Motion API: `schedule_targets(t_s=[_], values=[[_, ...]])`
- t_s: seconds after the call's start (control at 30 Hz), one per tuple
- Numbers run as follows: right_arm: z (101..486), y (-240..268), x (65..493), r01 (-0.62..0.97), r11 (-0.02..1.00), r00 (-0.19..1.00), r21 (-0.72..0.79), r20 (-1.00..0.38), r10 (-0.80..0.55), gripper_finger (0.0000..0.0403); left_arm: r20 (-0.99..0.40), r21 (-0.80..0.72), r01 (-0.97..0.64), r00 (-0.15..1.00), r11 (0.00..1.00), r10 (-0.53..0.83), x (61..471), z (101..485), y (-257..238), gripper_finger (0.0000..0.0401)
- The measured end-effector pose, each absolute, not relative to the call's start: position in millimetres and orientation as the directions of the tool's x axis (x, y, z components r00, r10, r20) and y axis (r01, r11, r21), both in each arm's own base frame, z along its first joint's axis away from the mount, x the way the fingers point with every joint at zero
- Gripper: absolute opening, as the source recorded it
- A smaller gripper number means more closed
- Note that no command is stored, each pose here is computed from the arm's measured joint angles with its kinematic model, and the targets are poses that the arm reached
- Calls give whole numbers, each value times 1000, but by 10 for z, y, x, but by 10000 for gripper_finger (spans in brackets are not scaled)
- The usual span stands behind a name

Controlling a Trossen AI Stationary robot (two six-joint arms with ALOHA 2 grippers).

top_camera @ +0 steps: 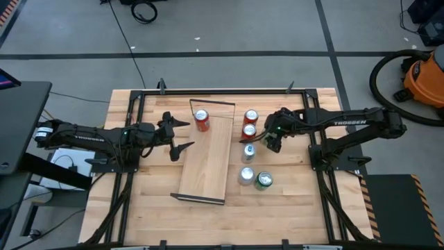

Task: Place canned beverage on shelf
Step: Put the light green soda can on the shelf

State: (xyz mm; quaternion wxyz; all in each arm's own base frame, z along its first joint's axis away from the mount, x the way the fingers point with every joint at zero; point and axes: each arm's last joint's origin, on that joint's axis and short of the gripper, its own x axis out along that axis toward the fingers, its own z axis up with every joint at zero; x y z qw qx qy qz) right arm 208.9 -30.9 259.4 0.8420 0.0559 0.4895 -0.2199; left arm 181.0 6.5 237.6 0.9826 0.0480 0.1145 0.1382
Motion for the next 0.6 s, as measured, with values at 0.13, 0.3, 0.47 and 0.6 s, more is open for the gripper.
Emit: schedule_targets(t_s=[0.13, 0.3, 0.47, 0.6], values=[[2736, -314, 2206, 405, 904, 438, -140, -838, -326, 327, -212, 126, -259, 936, 958, 281, 1810, 2375, 65, 389], [2908, -287, 2411, 363, 909, 368, -204, -865, -341, 327, -214, 126, -258, 936, 958, 280, 1810, 2374, 64, 389], [3144, -250, 2643, 315, 911, 331, -264, -870, -367, 327, -214, 126, -257, 936, 958, 280, 1810, 2374, 64, 389], [3381, -239, 2801, 278, 912, 344, -302, -855, -389, 327, -215, 126, -257, 936, 958, 280, 1809, 2373, 64, 389]])
